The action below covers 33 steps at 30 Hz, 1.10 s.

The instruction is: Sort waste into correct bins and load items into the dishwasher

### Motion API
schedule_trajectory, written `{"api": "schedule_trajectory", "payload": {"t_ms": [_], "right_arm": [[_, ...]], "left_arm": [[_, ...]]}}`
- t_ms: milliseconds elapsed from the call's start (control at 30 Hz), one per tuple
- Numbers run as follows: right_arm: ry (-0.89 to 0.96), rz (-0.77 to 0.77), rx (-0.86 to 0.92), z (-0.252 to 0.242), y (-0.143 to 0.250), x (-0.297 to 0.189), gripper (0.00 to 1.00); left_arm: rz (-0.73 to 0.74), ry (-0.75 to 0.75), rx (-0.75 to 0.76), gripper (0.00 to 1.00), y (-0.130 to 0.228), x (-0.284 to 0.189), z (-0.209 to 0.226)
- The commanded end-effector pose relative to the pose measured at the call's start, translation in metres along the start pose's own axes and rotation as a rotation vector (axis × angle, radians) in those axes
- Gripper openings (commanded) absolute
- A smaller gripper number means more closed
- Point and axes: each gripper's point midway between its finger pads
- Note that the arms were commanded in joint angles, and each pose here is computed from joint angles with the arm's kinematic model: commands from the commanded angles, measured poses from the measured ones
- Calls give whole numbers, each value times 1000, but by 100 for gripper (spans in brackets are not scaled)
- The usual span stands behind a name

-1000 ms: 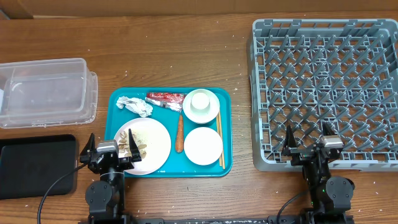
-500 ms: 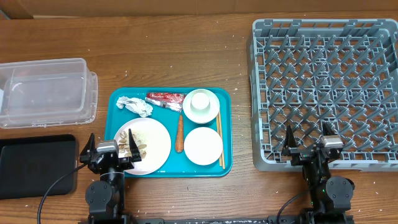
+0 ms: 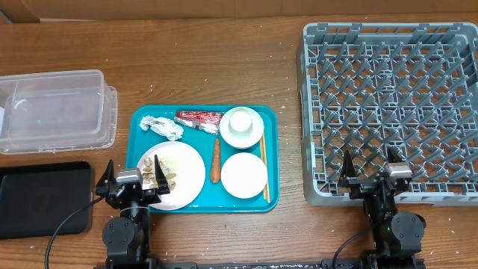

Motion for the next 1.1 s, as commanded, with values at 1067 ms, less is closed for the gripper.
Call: {"api": "schedule_trajectory", "payload": {"t_ms": [1067], "right_arm": [[-66,3,7,11,2,0,100]], "left_arm": [[-9,7,19,100,-1,0,-1]]}}
Point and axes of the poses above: each gripper's point midway between its finger pads, its own x axis out along the fingers, its own z axis along the line the jaws close on, y = z × x, and after that the axes turned 13 degrees about x, right-handed
